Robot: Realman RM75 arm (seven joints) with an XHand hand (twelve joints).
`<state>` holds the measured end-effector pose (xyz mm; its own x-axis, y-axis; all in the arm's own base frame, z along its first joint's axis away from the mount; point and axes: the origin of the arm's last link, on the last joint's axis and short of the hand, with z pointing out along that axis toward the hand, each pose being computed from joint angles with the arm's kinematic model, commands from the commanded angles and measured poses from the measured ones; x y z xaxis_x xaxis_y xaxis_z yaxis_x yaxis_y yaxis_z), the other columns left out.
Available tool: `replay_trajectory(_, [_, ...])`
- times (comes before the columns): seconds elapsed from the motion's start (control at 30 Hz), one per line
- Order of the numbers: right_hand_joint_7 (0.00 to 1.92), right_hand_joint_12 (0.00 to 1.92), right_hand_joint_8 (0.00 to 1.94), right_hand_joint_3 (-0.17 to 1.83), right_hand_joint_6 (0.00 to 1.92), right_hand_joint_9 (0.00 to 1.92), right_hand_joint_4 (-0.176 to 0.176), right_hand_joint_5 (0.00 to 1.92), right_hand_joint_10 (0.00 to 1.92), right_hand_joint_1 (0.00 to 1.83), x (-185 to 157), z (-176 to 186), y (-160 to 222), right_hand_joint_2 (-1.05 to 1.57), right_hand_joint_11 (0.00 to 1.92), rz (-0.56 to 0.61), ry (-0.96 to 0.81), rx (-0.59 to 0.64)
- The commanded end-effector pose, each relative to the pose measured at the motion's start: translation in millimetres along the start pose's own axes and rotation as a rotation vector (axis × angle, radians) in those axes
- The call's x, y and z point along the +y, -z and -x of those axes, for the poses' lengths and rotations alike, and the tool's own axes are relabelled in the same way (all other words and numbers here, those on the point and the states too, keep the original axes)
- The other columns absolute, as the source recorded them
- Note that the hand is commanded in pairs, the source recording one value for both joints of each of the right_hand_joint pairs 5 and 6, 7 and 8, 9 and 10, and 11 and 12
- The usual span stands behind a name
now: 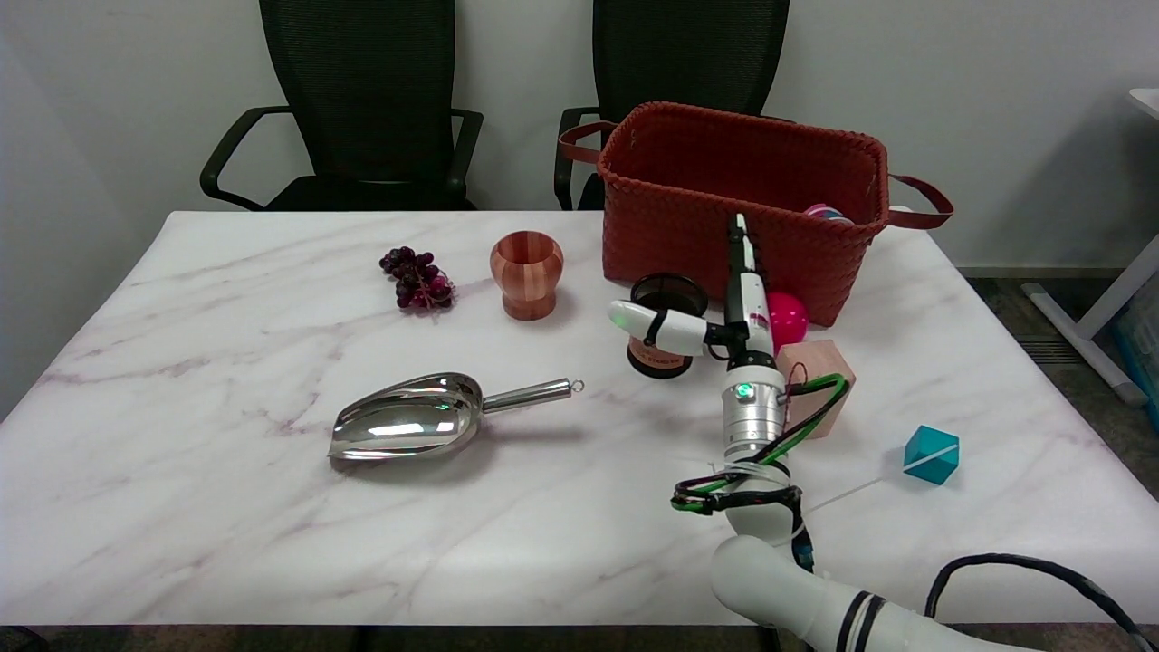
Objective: Pick up the black pen container.
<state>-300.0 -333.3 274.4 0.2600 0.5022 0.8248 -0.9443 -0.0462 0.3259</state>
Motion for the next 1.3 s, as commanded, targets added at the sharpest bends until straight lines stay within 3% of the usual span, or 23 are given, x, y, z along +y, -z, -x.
replay_trajectory(0.03, [0.0, 0.0, 0.0, 0.23, 0.0, 0.0, 0.0, 0.0, 0.0, 1.15, 19.5, 2.1, -4.0, 0.27, 0.0, 0.052, -0.034, -0.014])
replay_trajectory(1.3, [0.0, 0.0, 0.0, 0.4, 0.0, 0.0, 0.0, 0.0, 0.0, 1.2, 39.3, 13.7, -3.1, 0.3, 0.0, 0.112, -0.077, -0.067])
